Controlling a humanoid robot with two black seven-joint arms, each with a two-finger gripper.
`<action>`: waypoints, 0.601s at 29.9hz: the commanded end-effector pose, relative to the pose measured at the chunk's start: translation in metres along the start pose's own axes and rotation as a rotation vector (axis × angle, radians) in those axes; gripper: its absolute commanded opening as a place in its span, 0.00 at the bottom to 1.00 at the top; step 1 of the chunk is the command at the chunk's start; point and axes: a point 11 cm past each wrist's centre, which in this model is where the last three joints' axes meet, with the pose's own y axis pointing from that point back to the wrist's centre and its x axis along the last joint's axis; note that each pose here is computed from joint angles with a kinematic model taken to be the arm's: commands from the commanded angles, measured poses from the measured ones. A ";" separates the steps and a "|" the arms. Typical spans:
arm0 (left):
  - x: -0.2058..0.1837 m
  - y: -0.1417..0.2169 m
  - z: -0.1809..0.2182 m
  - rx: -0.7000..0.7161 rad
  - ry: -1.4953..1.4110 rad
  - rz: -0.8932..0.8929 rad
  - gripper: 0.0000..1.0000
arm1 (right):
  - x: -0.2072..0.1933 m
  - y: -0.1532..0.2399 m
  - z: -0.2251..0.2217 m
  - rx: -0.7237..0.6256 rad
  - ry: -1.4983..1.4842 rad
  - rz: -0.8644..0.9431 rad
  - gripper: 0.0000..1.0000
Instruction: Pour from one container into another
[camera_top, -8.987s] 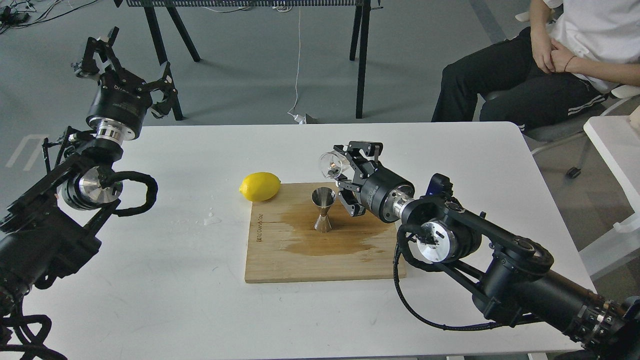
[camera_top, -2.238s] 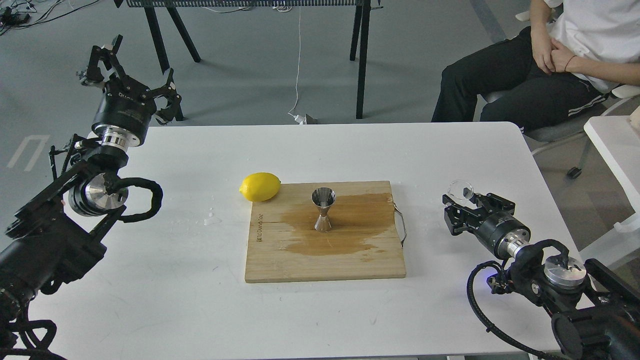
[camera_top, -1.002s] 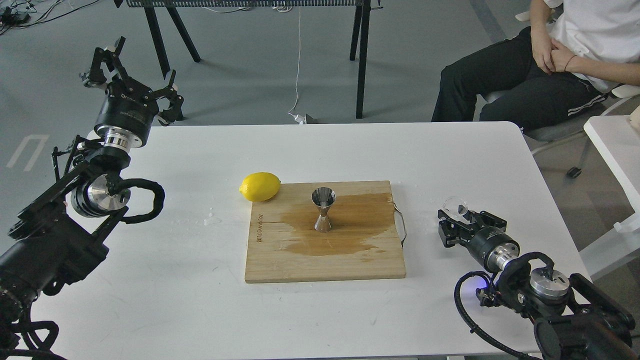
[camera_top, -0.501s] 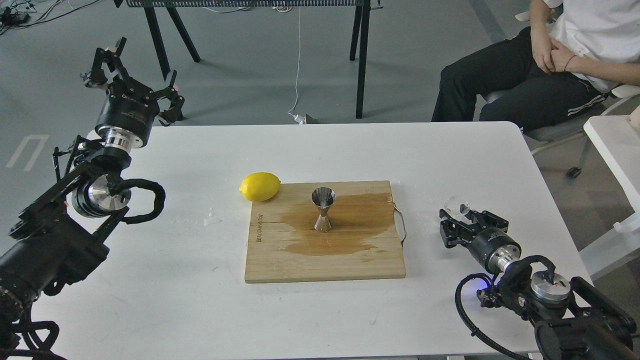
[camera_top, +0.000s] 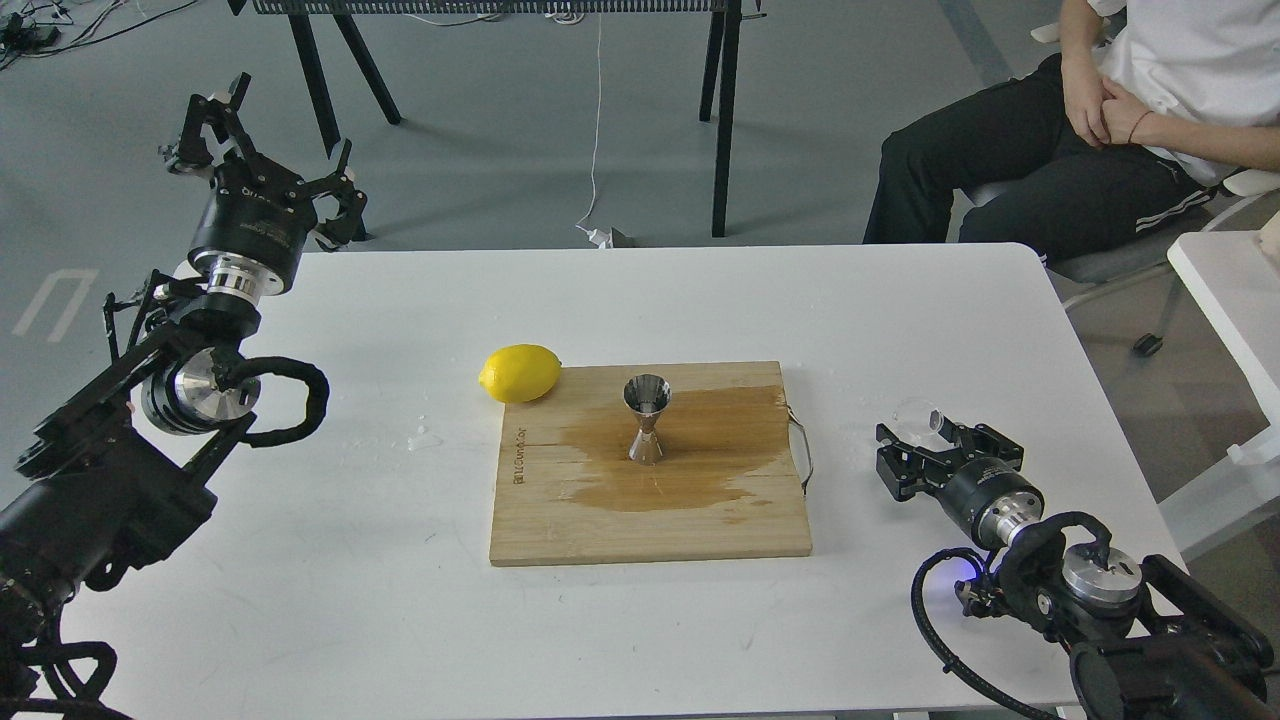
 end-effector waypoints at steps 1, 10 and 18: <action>0.000 0.000 0.000 0.000 0.001 -0.001 1.00 | 0.000 0.000 0.001 -0.002 -0.001 -0.004 1.00; -0.003 -0.001 0.005 -0.006 -0.008 -0.005 1.00 | -0.002 0.022 -0.002 -0.011 0.000 -0.078 1.00; -0.005 -0.002 0.005 -0.007 -0.006 -0.006 1.00 | -0.045 0.041 -0.013 -0.015 0.030 -0.231 1.00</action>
